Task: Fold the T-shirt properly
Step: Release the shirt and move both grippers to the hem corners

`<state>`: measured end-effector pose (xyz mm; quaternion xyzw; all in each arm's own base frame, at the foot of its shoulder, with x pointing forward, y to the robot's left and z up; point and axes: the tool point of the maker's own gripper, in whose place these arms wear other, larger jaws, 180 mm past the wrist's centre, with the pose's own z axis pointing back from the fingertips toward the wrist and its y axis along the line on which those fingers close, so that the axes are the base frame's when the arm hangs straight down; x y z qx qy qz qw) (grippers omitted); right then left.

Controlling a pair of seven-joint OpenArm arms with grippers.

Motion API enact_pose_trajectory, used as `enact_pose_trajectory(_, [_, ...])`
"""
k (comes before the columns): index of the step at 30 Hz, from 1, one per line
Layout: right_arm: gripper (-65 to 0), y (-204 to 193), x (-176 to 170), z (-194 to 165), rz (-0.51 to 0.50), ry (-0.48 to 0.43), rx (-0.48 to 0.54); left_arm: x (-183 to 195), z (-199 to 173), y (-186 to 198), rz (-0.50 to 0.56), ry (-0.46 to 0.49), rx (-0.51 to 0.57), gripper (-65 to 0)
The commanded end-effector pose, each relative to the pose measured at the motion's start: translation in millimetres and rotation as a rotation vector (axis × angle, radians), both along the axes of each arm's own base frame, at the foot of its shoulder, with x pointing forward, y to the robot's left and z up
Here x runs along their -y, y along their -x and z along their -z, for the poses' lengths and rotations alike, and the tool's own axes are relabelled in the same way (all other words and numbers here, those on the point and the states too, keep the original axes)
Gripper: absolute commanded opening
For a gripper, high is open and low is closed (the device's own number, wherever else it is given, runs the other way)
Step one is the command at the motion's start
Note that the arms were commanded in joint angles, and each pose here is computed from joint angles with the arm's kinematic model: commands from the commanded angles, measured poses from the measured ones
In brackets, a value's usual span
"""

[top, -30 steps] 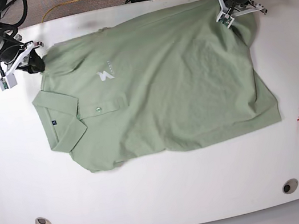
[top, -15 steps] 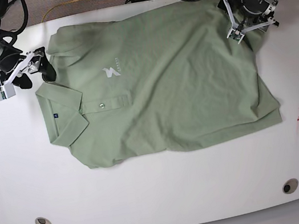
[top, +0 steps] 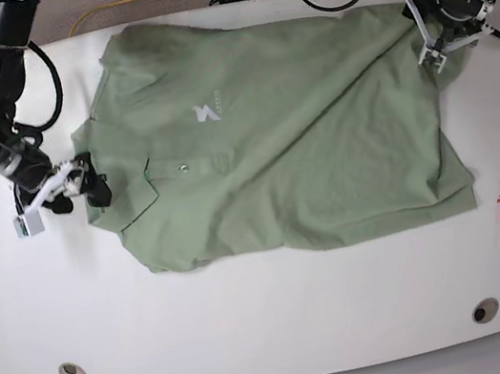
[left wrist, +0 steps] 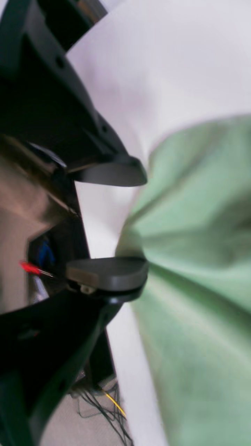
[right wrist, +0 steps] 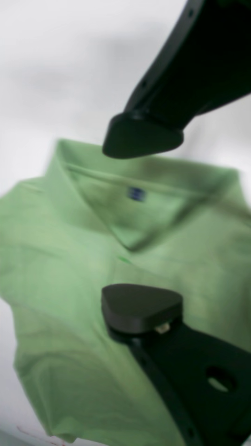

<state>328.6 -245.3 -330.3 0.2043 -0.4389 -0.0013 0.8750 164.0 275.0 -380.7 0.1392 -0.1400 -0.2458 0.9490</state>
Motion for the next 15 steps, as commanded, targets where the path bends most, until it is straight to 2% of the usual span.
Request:
enact_pose_trajectory(1, [-11.1,-21.0,16.8,-9.1,0.016,0.035,0.028,-34.4,-16.9,2.4,-0.085,-0.071,0.032,-35.8])
enact_pose_trajectory(4, [-11.1,-46.2,22.2,-5.1,0.030,0.055,0.008,-50.1,-36.0,-18.4,-0.147,-0.076,0.124,-35.8])
enact_pose_trajectory(8, [-11.1,-65.2,17.7,3.7,0.006,0.094,-0.033,-52.0,-43.7,-27.7,-0.166,-0.046,0.172,-35.8])
enact_pose_trajectory(15, [-11.1,-97.7,-0.1,18.7,-0.020,0.068,-0.046,-50.9,-67.6,-64.7,-0.170,-0.022,0.290,-35.7])
